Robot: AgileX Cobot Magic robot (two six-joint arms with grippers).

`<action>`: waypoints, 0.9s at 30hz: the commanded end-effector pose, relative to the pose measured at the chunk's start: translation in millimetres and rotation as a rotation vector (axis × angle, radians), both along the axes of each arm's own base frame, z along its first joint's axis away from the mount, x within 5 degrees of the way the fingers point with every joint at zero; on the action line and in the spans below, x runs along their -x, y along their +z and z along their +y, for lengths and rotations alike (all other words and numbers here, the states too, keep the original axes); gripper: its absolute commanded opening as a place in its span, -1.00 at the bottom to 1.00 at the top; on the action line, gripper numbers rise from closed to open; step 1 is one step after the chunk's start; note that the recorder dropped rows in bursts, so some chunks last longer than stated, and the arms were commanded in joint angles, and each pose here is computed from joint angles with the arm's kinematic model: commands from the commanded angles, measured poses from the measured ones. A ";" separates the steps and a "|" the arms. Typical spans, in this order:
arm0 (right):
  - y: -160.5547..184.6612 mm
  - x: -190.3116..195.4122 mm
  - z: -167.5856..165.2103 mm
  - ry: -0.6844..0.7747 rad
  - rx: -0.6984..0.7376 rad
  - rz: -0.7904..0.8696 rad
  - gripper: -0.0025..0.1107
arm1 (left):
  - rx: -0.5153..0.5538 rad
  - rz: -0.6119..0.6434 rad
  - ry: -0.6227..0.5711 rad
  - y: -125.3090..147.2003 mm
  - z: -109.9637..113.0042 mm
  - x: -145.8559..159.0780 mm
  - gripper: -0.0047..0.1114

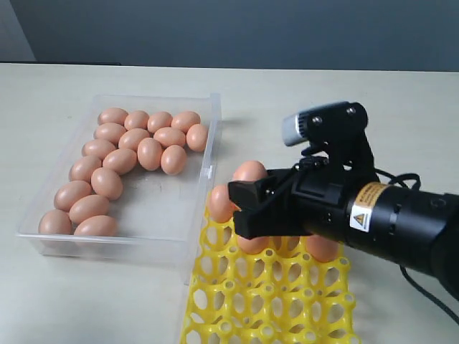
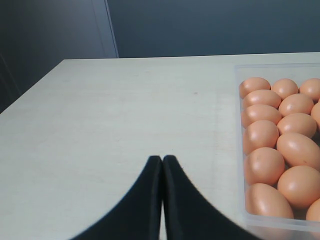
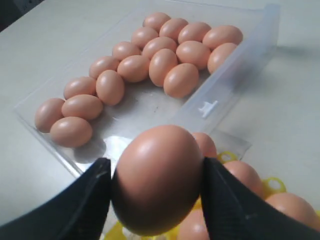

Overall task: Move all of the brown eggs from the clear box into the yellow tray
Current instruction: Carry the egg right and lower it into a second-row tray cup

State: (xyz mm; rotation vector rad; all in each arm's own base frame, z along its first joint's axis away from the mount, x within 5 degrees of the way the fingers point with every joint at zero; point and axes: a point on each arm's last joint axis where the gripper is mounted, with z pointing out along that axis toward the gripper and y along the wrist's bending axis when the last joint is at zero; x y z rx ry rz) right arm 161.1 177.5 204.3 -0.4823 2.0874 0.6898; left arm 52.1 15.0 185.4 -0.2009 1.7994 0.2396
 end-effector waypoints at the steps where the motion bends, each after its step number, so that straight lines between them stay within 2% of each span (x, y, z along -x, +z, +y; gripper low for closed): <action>1: -14.2 4.3 -16.9 -0.087 -0.026 -0.019 -0.96 | -0.003 -0.012 -0.005 -0.1 -0.2 -0.1 -0.91; 9: -34.4 12.6 -34.4 -0.115 0.098 -0.013 -0.96 | -0.003 -0.012 -0.005 -0.1 -0.2 -0.1 -0.91; 24: -39.7 15.4 -40.9 -0.111 0.142 -0.049 -0.95 | -0.003 -0.012 -0.005 -0.1 -0.2 -0.1 -0.91; 27: -40.6 16.3 -40.6 -0.098 0.152 -0.044 -0.81 | -0.003 -0.012 -0.005 -0.1 -0.2 -0.1 -0.91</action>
